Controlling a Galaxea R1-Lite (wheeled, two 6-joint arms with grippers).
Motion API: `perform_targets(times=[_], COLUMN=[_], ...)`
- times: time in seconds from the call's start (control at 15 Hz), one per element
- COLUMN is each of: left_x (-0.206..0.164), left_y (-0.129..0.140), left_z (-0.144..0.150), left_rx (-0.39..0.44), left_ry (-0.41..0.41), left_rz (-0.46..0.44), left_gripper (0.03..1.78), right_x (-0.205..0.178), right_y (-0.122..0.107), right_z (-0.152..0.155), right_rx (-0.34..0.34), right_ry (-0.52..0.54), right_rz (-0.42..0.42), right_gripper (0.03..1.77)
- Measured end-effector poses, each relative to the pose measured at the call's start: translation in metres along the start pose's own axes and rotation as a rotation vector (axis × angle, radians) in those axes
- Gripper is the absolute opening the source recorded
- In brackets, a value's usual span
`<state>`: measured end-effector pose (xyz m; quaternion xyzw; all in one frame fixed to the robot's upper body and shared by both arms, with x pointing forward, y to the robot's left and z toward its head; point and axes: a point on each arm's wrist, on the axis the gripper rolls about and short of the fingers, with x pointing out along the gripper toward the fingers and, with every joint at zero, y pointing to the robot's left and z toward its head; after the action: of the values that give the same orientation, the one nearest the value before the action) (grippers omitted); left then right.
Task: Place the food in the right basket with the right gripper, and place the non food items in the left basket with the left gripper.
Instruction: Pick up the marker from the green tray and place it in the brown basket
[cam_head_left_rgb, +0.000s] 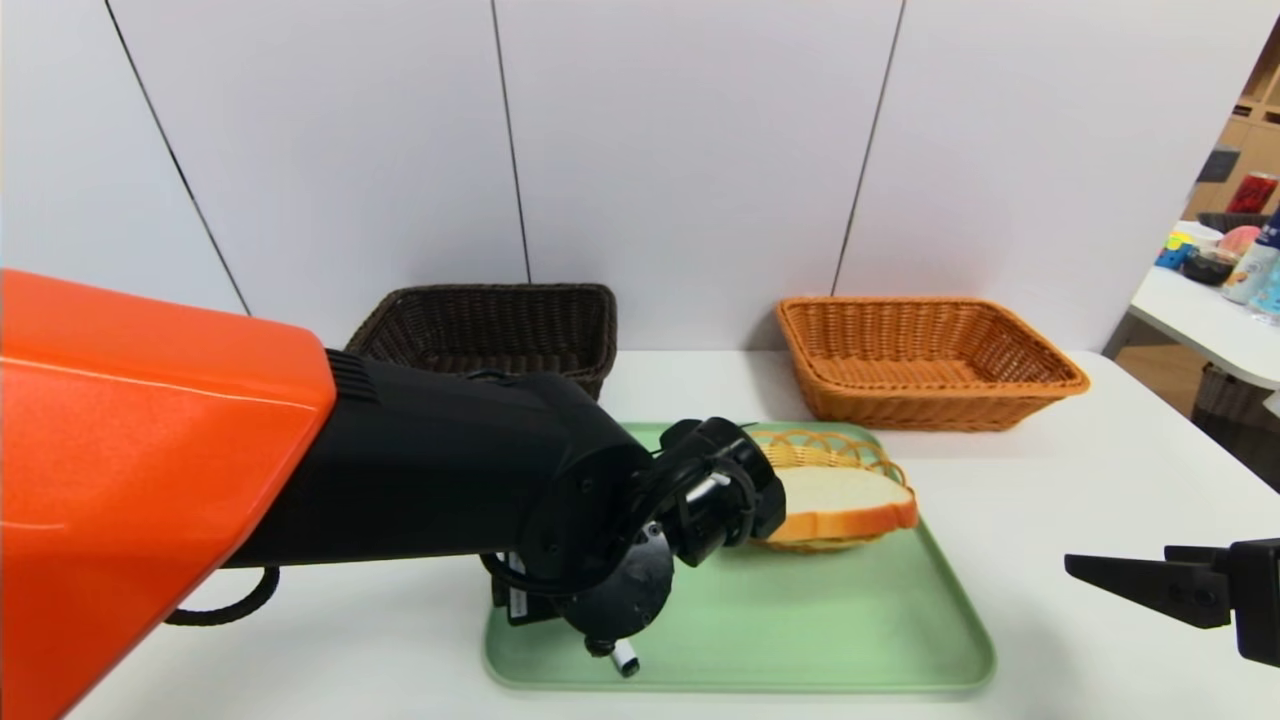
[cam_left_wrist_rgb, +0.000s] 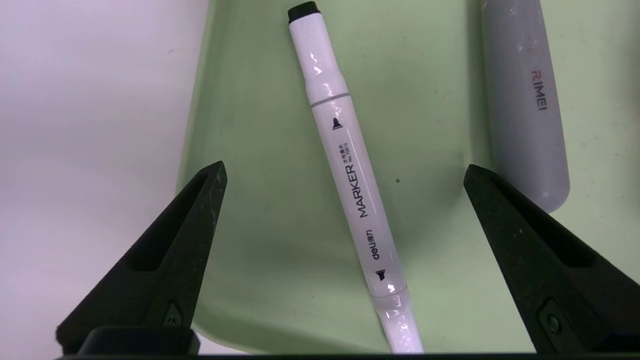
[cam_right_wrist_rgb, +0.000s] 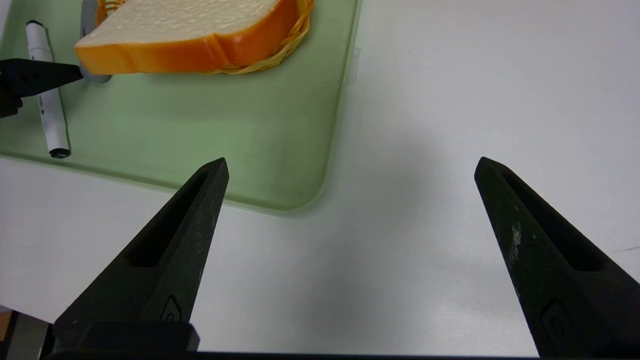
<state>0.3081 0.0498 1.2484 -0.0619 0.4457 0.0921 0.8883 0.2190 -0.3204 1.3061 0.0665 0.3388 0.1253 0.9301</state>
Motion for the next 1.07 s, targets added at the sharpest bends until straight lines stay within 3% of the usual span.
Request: perform_targets(times=[0.2, 1.07], left_x=[-0.0036, 0.0031], left_y=[0.0011, 0.0019], left_z=[0.0006, -0.0035], left_rx=[-0.039, -0.057], left_ry=[0.04, 0.048], left_rz=[-0.03, -0.008], left_gripper=[1.69, 1.69], right_x=[0.0, -0.0008], right_y=[-0.0001, 0.0002], right_z=[-0.0002, -0.0017], right_rx=[0.0, -0.003], right_ry=[0.0, 0.0], right_rz=[0.0, 0.001], right_gripper=[1.7, 1.7])
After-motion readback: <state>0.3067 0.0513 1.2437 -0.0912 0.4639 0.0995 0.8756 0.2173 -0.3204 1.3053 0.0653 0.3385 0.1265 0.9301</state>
